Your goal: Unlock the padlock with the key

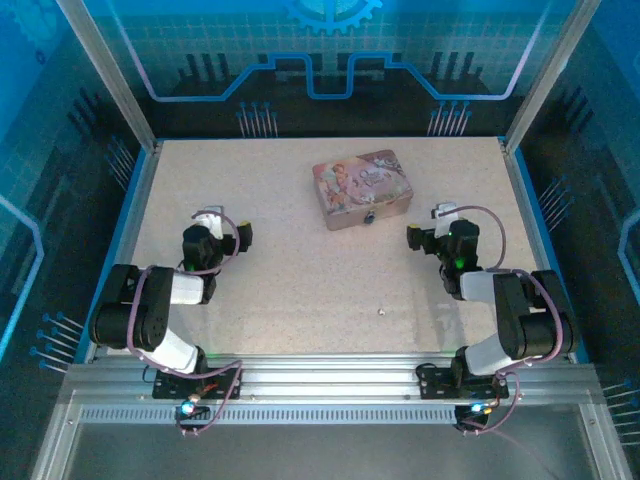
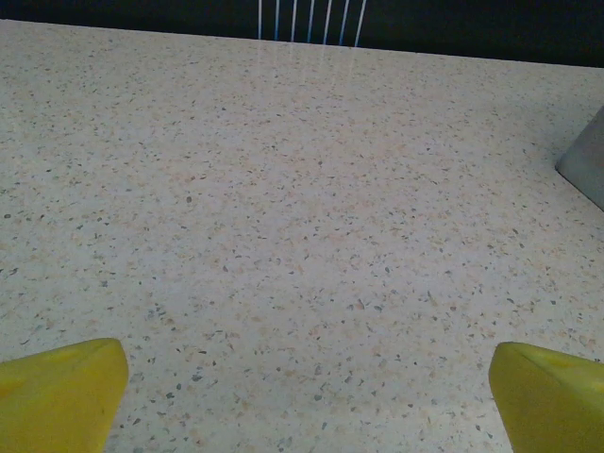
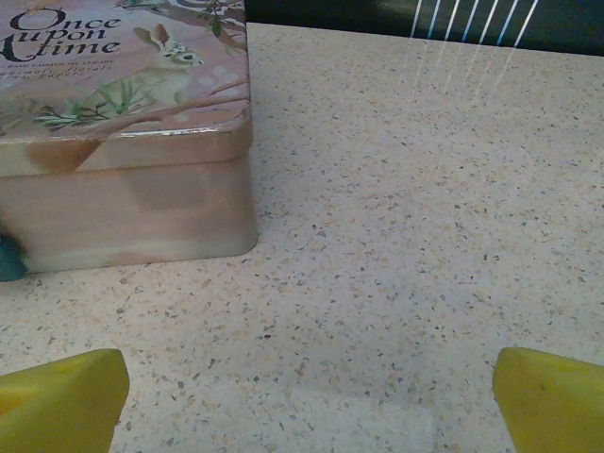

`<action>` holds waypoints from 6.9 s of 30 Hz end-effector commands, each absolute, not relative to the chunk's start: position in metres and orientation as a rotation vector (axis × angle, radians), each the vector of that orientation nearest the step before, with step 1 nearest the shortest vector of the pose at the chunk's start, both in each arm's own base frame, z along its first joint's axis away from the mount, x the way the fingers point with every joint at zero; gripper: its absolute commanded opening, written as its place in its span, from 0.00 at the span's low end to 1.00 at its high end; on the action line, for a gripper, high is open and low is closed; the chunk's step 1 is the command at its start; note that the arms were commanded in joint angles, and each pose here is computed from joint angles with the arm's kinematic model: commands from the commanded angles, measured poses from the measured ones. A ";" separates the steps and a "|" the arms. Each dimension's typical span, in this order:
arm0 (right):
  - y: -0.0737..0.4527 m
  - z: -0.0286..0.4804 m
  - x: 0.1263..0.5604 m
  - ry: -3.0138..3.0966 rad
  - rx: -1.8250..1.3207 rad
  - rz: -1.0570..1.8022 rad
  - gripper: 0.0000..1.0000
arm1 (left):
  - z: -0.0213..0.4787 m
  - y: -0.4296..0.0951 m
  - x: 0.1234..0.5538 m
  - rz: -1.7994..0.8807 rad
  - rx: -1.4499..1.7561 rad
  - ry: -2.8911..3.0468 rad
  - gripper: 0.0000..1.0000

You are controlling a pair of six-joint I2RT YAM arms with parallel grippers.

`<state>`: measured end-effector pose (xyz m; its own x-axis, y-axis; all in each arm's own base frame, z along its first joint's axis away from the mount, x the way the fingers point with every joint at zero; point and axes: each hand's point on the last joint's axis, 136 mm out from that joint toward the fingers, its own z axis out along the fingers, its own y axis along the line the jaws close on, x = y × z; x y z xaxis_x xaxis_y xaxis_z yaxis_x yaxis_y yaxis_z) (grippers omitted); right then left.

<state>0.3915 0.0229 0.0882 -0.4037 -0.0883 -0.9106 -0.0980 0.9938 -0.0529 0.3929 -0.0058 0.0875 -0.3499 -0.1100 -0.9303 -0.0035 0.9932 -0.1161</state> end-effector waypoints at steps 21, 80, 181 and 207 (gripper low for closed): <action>0.027 0.094 0.397 1.964 -0.135 0.006 1.00 | 0.094 -0.007 0.398 -0.119 -0.050 1.909 0.99; 0.125 0.116 0.273 2.525 0.003 0.448 0.77 | 0.173 -0.120 0.312 -0.926 -0.466 2.028 0.99; 0.260 0.189 0.205 2.014 -0.923 0.897 0.04 | 0.250 -0.282 0.232 -1.581 0.366 1.799 0.58; 0.234 0.135 0.212 2.400 -1.030 0.657 0.02 | 0.240 -0.276 0.229 -1.345 0.413 1.863 0.45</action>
